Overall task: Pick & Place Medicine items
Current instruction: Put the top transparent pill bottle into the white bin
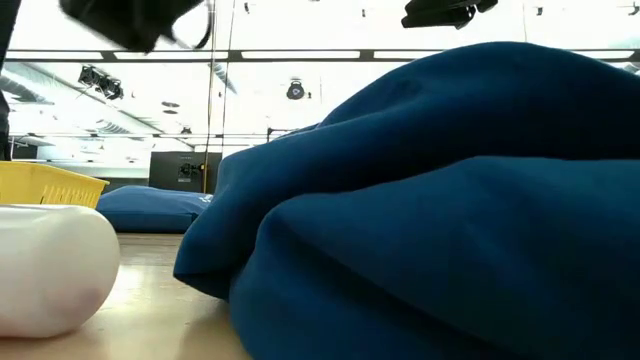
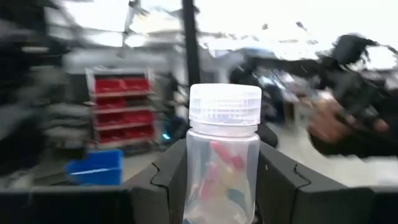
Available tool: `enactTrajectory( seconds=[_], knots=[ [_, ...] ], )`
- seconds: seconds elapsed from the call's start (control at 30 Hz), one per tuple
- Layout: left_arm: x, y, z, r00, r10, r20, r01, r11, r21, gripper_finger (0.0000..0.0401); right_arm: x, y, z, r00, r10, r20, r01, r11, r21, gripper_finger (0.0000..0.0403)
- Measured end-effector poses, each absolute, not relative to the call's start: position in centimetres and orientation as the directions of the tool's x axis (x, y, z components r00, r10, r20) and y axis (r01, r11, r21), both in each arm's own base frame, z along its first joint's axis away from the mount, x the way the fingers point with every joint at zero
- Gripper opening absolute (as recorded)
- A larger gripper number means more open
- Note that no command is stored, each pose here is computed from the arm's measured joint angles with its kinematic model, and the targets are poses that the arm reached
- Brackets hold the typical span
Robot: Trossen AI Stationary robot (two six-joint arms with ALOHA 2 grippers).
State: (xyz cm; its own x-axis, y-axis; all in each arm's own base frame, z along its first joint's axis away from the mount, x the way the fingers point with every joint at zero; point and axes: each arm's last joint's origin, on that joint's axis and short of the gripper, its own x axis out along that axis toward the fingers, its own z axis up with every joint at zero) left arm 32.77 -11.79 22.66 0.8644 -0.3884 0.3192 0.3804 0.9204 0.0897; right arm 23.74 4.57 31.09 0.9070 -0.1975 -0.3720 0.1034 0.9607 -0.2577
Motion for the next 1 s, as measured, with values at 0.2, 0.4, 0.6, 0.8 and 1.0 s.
enactTrajectory(
  seconds=[0.2, 0.4, 0.6, 0.8, 1.0],
  knots=[
    [30.4, -9.7, 19.1, 0.952, -0.233, 0.199, 0.232, 0.972, 0.028, 0.0147, 23.8, 4.6, 31.1, 0.907, -0.196, -0.372, 0.102, 0.961, -0.257, 0.0205],
    [29.8, -7.6, 17.4, 0.994, -0.105, 0.021, 0.104, 0.994, 0.042, 0.0147, 25.0, 5.1, 29.7, 0.894, -0.109, -0.434, 0.006, 0.973, -0.232, 0.0205],
    [30.1, -6.3, 16.4, 0.996, 0.001, -0.093, 0.006, 0.997, 0.073, 0.0147, 26.9, 5.7, 27.6, 0.851, -0.064, -0.522, -0.052, 0.977, -0.204, 0.0205],
    [30.1, -5.5, 15.8, 0.984, 0.082, -0.159, -0.069, 0.994, 0.084, 0.0147, 28.5, 5.6, 27.2, 0.824, -0.074, -0.561, -0.035, 0.983, -0.181, 0.0206],
    [30.1, -5.2, 15.5, 0.975, 0.119, -0.188, -0.102, 0.99, 0.097, 0.0147, 29.8, 5.1, 25.8, 0.795, -0.053, -0.604, -0.042, 0.989, -0.141, 0.0206]
  ],
)
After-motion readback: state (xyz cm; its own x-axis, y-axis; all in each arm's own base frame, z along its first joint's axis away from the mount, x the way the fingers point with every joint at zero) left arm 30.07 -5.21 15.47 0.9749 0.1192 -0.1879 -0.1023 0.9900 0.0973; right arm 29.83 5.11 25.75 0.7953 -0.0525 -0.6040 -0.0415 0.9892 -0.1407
